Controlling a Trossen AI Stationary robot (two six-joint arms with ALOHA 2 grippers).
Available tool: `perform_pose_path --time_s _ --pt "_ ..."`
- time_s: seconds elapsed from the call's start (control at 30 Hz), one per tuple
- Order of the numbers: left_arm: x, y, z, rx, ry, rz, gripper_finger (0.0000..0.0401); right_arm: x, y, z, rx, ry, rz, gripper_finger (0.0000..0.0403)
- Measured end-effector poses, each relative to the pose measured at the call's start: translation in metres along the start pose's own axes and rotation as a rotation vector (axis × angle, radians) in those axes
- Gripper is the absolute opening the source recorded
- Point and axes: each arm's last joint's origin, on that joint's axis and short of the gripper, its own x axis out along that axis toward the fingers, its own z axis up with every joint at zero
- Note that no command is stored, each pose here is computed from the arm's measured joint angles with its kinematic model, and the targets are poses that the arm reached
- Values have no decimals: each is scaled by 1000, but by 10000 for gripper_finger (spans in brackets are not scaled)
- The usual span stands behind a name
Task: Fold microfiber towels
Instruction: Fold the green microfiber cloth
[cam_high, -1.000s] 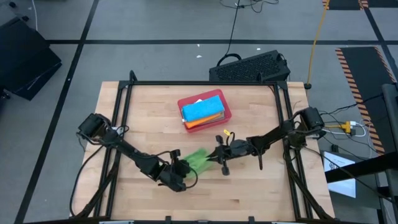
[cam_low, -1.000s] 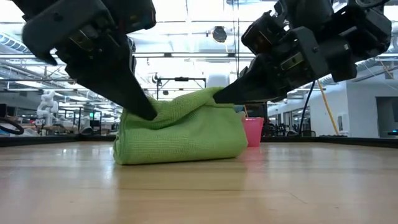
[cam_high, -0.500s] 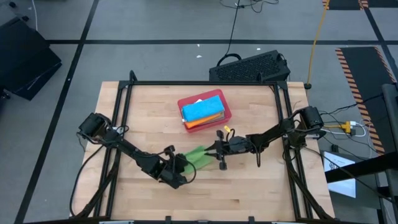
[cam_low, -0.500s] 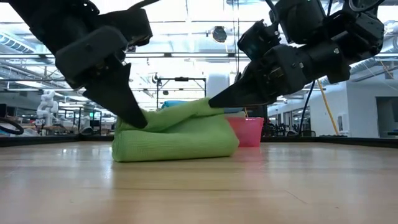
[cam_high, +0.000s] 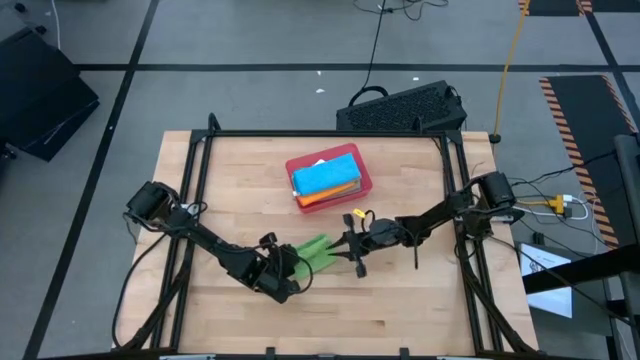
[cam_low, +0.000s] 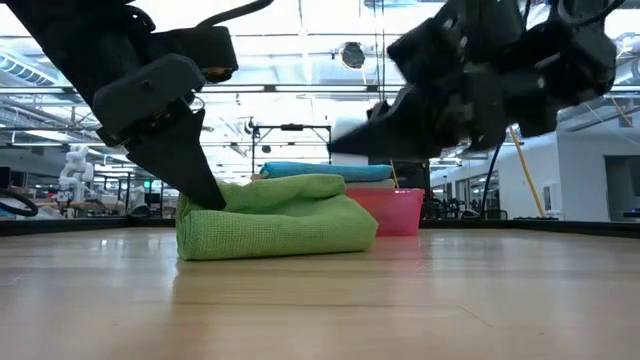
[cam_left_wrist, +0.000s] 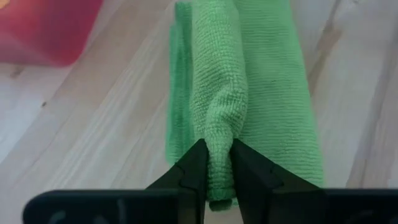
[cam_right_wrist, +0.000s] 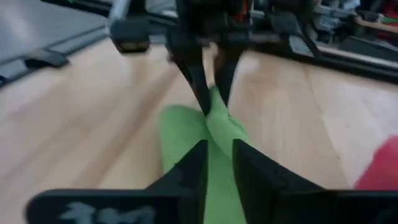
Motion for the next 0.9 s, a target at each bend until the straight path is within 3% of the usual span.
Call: perform_pose_path --time_s 0.2,0.43,0.53,0.67,0.8,0.9 --pt "0 2 0 -14 -8 24 97 24 -7 -13 29 29 44 9" --pt "-14 6 5 -12 -11 9 154 43 -21 -38 117 106 5 2" --pt "-32 11 12 -21 -54 0 168 44 -21 -44 129 128 3 1" --pt "-48 7 24 2 -237 0 172 44 -21 -45 130 131 4 1" --pt "-37 -5 27 81 -302 -11 172 44 -21 -44 132 123 3 0" --pt "-20 -9 17 116 -267 17 173 44 -21 -44 132 119 3 0"
